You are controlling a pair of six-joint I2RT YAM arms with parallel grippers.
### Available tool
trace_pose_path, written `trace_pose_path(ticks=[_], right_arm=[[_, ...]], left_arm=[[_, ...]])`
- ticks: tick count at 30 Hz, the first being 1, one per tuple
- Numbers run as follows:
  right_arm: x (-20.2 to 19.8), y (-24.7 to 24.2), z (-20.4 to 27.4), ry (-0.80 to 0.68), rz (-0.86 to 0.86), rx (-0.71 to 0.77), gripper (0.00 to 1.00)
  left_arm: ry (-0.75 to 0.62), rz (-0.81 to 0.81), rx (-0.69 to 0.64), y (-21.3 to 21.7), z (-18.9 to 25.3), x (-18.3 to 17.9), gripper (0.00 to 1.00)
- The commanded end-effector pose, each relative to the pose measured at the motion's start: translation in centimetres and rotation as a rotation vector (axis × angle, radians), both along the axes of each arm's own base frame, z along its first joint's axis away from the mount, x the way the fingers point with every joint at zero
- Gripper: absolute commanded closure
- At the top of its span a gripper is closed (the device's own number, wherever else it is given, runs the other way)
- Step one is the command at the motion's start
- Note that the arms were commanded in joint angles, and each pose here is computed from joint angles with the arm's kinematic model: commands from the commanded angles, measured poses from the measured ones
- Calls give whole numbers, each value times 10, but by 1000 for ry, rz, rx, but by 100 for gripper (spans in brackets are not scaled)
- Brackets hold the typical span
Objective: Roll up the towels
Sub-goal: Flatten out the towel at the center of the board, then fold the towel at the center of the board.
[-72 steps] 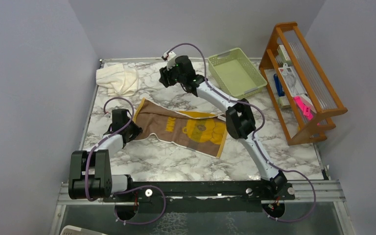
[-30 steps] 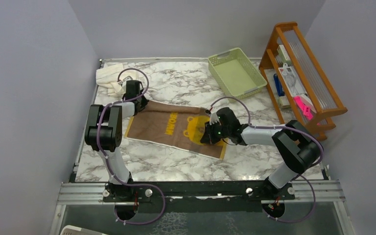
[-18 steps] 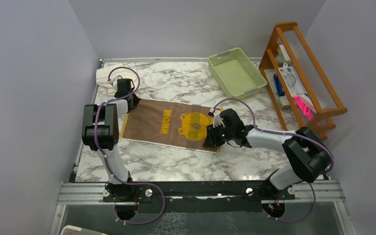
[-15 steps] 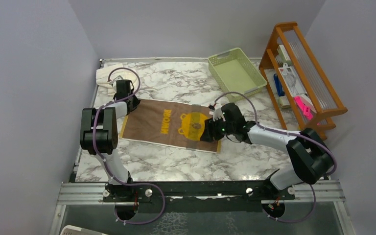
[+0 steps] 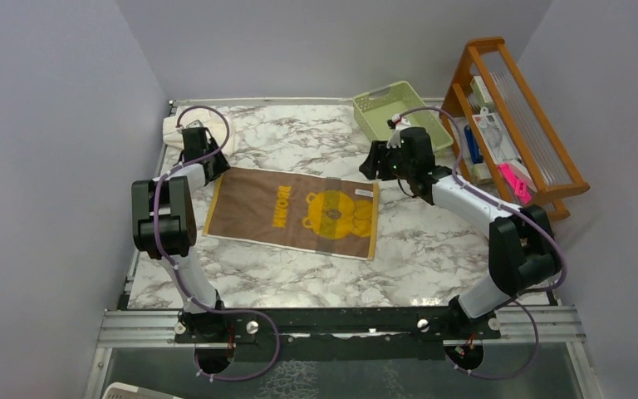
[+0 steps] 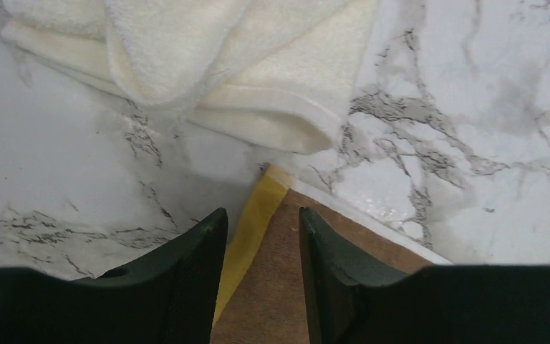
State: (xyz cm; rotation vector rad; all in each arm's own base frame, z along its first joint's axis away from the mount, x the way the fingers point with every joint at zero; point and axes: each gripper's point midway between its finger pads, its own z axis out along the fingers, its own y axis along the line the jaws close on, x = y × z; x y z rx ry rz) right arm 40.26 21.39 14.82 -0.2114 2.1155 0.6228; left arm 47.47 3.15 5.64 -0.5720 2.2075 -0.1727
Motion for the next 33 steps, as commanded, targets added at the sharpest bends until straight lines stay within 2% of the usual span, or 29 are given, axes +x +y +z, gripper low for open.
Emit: trace_pose_path(ticks=[1,8,12,16,26,31,33], right_arm=[[-4,-26,-43,90,-114,-121,45],[1,-46,-87,165,-217,-222,39],[8,-46,-104,186,-223,-246,41],[13,-44,-118,206,-219,-260,48],[16,-47,-135,216,-201,-308,49],[15,-47,-137,211,-184,-327,58],[15,-46,-138,210,-182,-332,67]], left_arm=[[85,-89,41,5,-23,-2,56],[116,-119,22,7,-44,-1,58],[126,-135,10,5,-49,0,60],[139,-135,14,6,-52,-2,62],[156,-120,33,11,-55,-4,64],[159,-123,44,12,-57,-6,65],[159,-128,43,11,-58,-6,67]])
